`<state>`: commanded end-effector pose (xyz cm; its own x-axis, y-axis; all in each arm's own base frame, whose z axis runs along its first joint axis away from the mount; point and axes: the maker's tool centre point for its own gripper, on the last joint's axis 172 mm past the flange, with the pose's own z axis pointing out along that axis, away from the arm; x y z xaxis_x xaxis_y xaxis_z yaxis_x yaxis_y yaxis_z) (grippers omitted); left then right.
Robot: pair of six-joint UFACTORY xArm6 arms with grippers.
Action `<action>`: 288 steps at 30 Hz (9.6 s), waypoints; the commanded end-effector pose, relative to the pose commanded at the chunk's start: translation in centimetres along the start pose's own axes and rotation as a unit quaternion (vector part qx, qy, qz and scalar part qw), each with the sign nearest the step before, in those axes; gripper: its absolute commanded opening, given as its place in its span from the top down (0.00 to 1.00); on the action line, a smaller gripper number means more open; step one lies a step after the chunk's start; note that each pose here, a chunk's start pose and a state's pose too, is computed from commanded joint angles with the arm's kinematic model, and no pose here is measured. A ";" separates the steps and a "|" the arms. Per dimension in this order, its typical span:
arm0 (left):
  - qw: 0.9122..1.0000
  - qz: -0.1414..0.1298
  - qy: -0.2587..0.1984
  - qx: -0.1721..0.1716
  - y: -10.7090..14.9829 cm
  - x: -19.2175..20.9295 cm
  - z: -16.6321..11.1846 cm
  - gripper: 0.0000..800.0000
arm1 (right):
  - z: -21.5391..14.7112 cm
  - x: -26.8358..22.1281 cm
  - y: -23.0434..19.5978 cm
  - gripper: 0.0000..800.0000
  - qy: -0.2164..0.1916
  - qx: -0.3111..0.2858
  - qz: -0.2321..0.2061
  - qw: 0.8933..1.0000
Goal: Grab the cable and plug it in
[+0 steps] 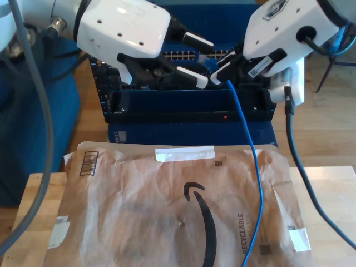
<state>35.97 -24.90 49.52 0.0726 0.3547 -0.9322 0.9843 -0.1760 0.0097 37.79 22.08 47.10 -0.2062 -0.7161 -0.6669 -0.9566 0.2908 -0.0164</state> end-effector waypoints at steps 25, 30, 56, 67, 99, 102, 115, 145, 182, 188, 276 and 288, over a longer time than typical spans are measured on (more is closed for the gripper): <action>0.999 -0.052 -0.007 -0.007 1.3 1.5 -0.7 0.47 | 0.3 0.2 0.2 0.98 0.002 -0.004 0.000 1.000; 0.999 -0.050 -0.009 0.001 0.8 1.3 -0.7 0.47 | 0.5 0.2 0.2 0.98 0.002 -0.006 0.000 1.000; 0.999 -0.042 -0.010 0.000 0.8 1.3 -0.7 0.62 | 0.6 0.3 0.2 0.98 0.003 -0.007 0.000 1.000; 0.999 -0.033 -0.017 -0.003 0.9 1.1 -0.8 0.75 | 0.6 0.3 0.2 0.98 0.003 -0.007 0.000 1.000; 0.992 -0.116 -0.052 -0.010 1.0 0.7 -3.8 1.00 | -3.4 -1.8 1.7 0.00 -0.014 0.033 -0.147 0.989; 0.984 -0.159 -0.080 0.007 0.8 0.1 -4.4 1.00 | -3.6 -2.1 2.1 0.00 -0.017 0.036 -0.181 0.983; 0.913 -0.360 -0.152 0.115 0.7 0.9 -5.7 0.99 | -9.7 -4.4 1.6 0.00 -0.059 0.174 -0.251 0.950; 0.900 -0.352 -0.189 0.176 -0.9 -0.8 -6.4 0.99 | -4.5 -6.7 4.5 0.00 -0.133 0.247 -0.329 0.902; 0.885 -0.343 -0.223 0.223 -2.1 -2.4 -7.2 0.98 | -2.6 -8.2 4.8 0.45 -0.147 0.247 -0.346 0.893; 0.885 -0.343 -0.223 0.224 -2.1 -2.4 -7.1 0.98 | -2.6 -8.3 4.9 0.50 -0.150 0.246 -0.344 0.894; 0.956 -0.183 0.228 0.033 -46.8 45.1 -11.7 0.00 | 5.5 16.8 -6.2 1.00 0.043 0.247 -0.157 0.955; 0.940 -0.152 0.307 -0.004 -47.5 50.1 -10.7 0.00 | 4.8 17.9 -7.0 1.00 0.056 0.254 -0.151 0.954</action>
<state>-5.40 11.03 6.26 -0.1360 0.8504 -0.5082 0.9754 0.0251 -0.2190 41.81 10.21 31.69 0.0145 -0.8711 -0.4908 -0.7583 0.3104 -0.5733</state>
